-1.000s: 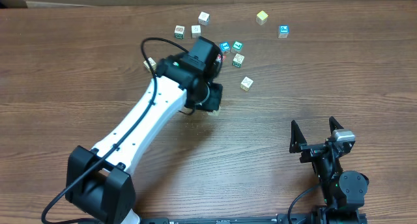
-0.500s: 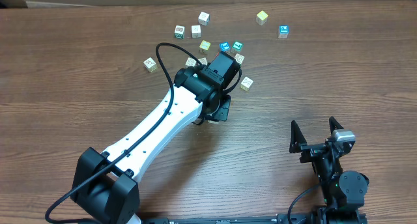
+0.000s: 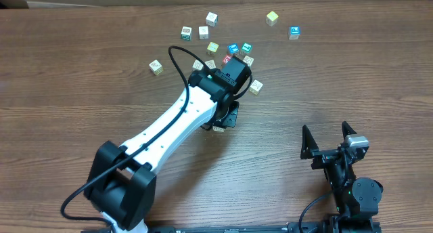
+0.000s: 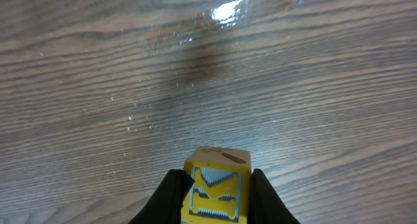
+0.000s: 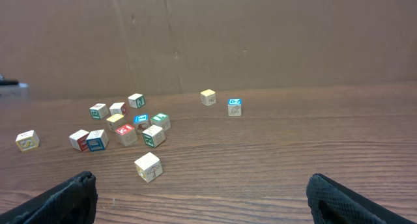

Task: Form a circle
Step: 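Lift the yellow block with the left gripper and carry it right, then lower the yellow block to the table and open the left gripper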

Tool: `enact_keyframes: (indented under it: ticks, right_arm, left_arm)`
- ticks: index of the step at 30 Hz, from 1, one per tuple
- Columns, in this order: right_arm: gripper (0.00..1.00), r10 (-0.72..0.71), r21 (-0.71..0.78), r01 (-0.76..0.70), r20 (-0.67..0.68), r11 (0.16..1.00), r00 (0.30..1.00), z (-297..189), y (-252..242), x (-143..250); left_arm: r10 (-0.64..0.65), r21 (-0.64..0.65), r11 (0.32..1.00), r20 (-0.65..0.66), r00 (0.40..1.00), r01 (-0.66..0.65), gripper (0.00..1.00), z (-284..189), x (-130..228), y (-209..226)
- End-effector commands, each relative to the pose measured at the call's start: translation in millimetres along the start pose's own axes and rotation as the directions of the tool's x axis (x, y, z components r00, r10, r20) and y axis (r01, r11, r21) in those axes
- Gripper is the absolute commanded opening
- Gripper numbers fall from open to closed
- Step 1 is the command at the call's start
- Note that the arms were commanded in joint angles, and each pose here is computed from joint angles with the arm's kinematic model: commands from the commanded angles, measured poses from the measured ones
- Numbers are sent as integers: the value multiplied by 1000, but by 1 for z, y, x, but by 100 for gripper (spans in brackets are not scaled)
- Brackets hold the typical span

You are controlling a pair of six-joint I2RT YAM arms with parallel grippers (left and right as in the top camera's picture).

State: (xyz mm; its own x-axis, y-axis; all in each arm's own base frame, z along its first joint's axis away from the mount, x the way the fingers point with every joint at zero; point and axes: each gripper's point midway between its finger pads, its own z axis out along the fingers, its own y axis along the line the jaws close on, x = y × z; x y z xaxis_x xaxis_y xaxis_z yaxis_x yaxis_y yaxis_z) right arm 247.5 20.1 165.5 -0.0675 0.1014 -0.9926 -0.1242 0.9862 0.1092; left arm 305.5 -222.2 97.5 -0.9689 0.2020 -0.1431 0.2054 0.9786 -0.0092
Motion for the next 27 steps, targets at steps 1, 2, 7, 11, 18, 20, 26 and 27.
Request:
enact_keyframes:
  ticks: [1, 2, 7, 11, 18, 20, 26, 27]
  right_arm:
    - [100, 7, -6, -7, -8, 1000, 1000, 1, 1, 4]
    - [100, 7, -6, -7, -9, 1000, 1000, 1, 1, 4]
    - [100, 7, -6, -7, -9, 1000, 1000, 1, 1, 4]
    - [100, 7, -6, -7, -8, 1000, 1000, 1, 1, 4]
    - [100, 7, -6, -7, -9, 1000, 1000, 1, 1, 4]
    - [100, 7, -6, -7, -9, 1000, 1000, 1, 1, 4]
    - [100, 7, -6, -7, -8, 1000, 1000, 1, 1, 4]
    - [100, 7, -6, -7, -9, 1000, 1000, 1, 1, 4]
  left_arm:
    - [-12, -23, 1000, -45, 999, 11, 4, 14, 7, 2]
    - [-12, -24, 1000, -48, 999, 11, 4, 14, 7, 2]
    - [-12, -26, 1000, -52, 999, 11, 4, 14, 8, 2]
    - [-10, -36, 999, -73, 997, 8, 4, 14, 14, 4]
    - [-6, -29, 1000, -55, 998, 4, 5, 30, 15, 2]
    - [-7, -27, 1000, -43, 999, 5, 5, 35, 14, 2]
    - [-10, -2, 1000, 8, 1000, 10, 7, 48, 6, -2]
    - [-15, 2, 1000, 16, 1000, 15, 7, 52, 6, -3]
